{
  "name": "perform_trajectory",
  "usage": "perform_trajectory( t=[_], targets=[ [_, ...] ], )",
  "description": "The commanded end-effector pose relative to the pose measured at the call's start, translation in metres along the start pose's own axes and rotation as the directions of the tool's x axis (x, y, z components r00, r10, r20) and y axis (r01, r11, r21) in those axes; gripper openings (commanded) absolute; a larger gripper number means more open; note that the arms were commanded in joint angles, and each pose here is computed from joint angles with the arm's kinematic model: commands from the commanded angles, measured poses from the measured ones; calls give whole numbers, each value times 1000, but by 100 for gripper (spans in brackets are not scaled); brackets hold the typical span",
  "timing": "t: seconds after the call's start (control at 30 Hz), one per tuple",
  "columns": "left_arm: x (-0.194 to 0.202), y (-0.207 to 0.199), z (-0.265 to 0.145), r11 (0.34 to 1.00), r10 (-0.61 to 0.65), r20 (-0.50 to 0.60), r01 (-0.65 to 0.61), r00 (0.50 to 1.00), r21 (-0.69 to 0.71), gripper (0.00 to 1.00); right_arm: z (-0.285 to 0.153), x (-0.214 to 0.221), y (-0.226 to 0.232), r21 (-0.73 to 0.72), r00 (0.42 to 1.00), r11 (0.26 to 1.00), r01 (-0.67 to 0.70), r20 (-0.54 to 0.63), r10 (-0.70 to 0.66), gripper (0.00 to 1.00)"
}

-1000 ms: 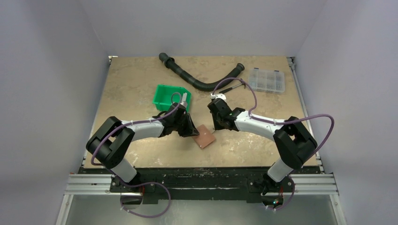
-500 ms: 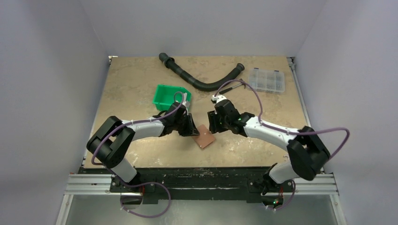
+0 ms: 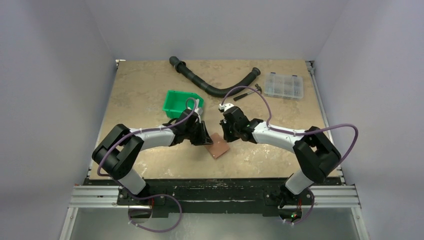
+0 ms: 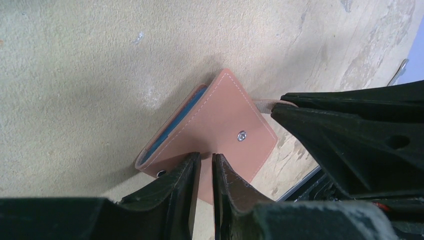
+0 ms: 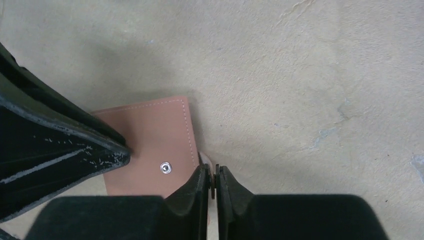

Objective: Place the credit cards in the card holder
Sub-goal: Open the card holder at the center of the board.

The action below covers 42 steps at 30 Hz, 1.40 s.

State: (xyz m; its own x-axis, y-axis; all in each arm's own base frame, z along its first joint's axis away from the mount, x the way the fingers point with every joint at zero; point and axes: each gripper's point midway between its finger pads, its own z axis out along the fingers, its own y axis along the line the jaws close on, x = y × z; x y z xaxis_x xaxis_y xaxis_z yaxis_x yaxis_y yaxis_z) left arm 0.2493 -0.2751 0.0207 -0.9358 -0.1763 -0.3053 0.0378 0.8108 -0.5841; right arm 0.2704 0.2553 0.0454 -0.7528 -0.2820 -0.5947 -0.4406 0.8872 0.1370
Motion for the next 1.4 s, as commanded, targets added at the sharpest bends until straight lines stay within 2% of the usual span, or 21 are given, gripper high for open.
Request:
perform_trajectory(
  t=[0.0, 0.03, 0.17, 0.3, 0.37, 0.43, 0.53, 0.6, 0.7, 0.83, 1.03, 1.13, 1.23, 1.33, 1.37],
  targets=[
    [27, 112, -1, 914, 28, -18, -33, 999, -405, 23, -13, -18, -4, 33, 996, 999, -27, 85, 24, 6],
    [26, 110, -1, 916, 32, -19, -37, 999, -400, 23, -13, -17, -5, 35, 996, 999, -41, 86, 38, 0],
    [18, 93, -7, 931, 73, -8, -70, 997, -358, 29, -25, -21, -14, 64, 986, 992, -110, 129, 101, 0],
    [1, 68, -17, 953, 114, 38, -99, 993, -286, 42, -51, -31, -19, 60, 969, 985, -160, 198, 145, 0],
    [3, 59, -13, 966, 112, 29, -102, 993, -238, 47, -58, -36, 2, -45, 964, 987, -151, 213, 157, 0],
    [5, 62, -10, 966, 105, 15, -98, 994, -239, 47, -65, -41, 27, -143, 961, 977, -156, 207, 184, 0],
    [-1, 65, -16, 962, 102, 41, -88, 994, -257, 47, -81, -55, 40, -198, 946, 961, -192, 226, 235, 0],
    [-8, 56, -25, 968, 109, 77, -88, 991, -236, 49, -89, -61, 49, -247, 939, 949, -195, 233, 253, 0],
    [-13, 40, -42, 979, 105, 118, -82, 987, -187, 52, -87, -55, 62, -307, 946, 930, -203, 182, 267, 0],
    [-14, 26, -63, 991, 82, 165, -62, 983, -122, 57, -81, -50, 69, -332, 947, 917, -221, 151, 283, 0],
    [-8, 5, -68, 999, 41, 150, -38, 988, -20, 61, -80, -46, 66, -321, 944, 918, -233, 150, 293, 0],
    [-14, -2, -74, 1000, 26, 171, -25, 985, -9, 63, -83, -45, 66, -323, 944, 918, -231, 153, 291, 0],
    [-25, -9, -89, 1000, 28, 244, -25, 969, -18, 66, -90, -49, 68, -345, 940, 910, -230, 164, 300, 0],
    [-40, -3, -107, 989, 97, 369, -48, 924, -139, 73, -93, -49, 67, -345, 937, 910, -229, 174, 302, 0],
    [-42, -1, -108, 986, 109, 379, -52, 919, -157, 74, -93, -49, 66, -343, 937, 911, -229, 175, 302, 0]
  ],
)
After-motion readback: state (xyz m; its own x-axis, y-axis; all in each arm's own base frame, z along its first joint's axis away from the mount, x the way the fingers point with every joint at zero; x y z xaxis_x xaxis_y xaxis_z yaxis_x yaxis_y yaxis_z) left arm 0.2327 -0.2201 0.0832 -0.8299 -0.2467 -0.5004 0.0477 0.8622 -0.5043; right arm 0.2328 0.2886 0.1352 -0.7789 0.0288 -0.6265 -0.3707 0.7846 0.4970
